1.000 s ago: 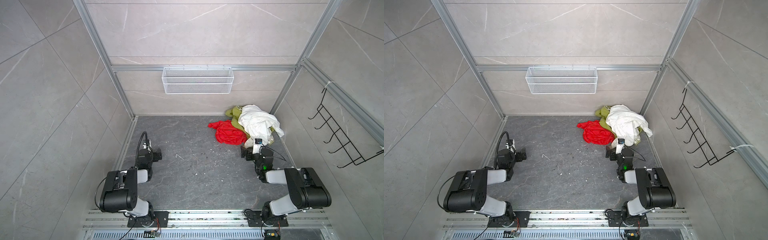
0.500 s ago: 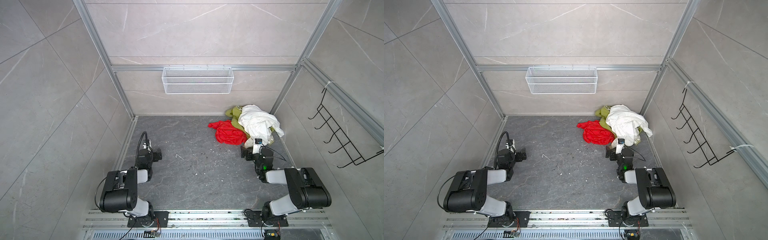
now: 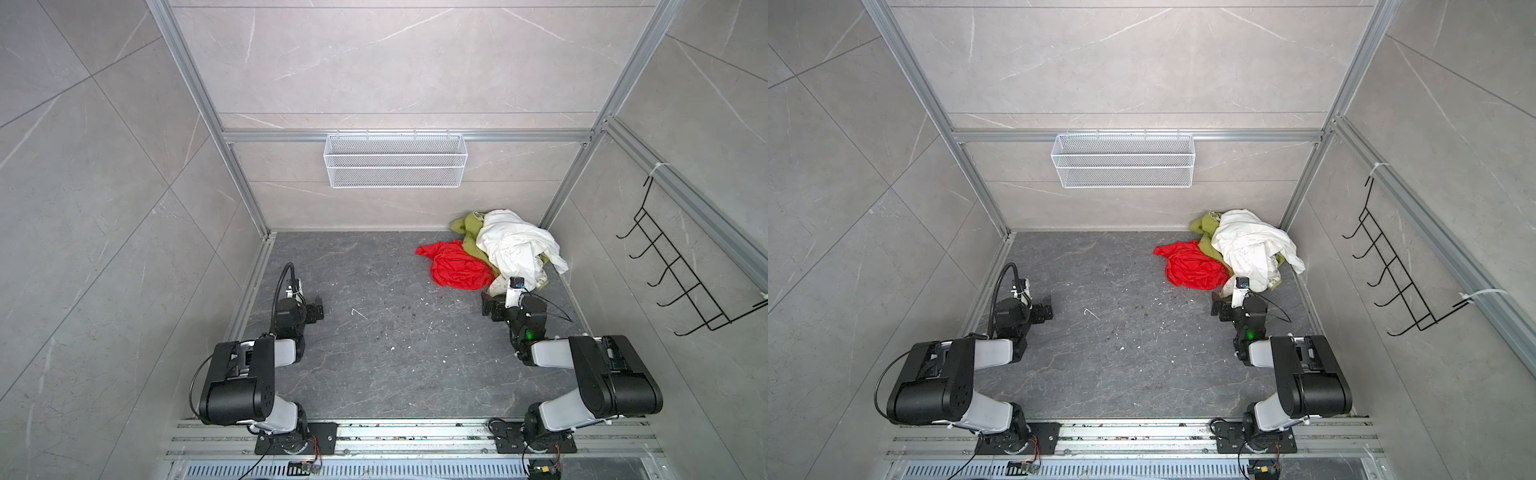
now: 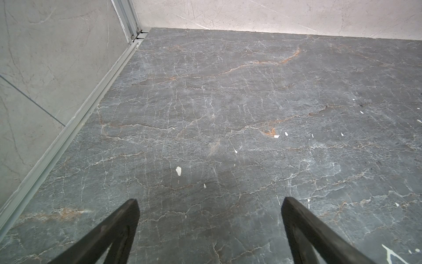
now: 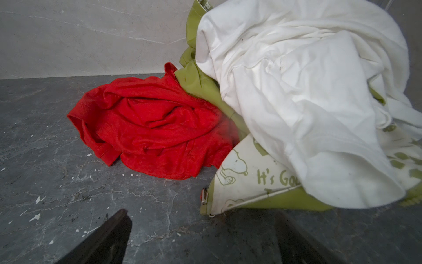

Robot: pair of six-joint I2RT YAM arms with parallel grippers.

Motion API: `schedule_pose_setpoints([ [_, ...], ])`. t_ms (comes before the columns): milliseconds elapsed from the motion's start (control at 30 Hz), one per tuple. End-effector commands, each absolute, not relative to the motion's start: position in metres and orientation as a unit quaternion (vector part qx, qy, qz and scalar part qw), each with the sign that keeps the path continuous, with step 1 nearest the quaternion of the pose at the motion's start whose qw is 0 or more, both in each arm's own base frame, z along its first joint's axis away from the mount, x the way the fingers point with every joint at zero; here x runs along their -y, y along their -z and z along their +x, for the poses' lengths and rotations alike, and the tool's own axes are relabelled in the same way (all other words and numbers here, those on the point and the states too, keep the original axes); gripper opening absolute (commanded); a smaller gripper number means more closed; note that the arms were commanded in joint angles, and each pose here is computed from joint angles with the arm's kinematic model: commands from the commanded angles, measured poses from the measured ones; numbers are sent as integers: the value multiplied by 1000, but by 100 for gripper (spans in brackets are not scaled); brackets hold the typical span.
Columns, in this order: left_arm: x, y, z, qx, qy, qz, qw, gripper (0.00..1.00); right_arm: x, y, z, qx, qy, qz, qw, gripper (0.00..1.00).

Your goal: Pick out a specific cloth from the pile

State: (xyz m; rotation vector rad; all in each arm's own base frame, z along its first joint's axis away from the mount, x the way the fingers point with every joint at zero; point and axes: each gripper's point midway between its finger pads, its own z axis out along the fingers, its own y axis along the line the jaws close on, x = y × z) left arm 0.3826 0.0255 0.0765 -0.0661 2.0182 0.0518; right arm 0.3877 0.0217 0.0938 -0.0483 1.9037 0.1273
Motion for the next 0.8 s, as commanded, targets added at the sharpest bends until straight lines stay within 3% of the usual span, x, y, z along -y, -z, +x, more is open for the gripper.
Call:
schedule_pose_setpoints([
  [0, -23, -85, 387, -834, -13, -29, 551, 100, -22, -96, 388, -811, -55, -26, 583, 100],
  [767, -23, -86, 387, -834, -14, -29, 551, 100, -22, -96, 389, -811, -55, -25, 583, 100],
])
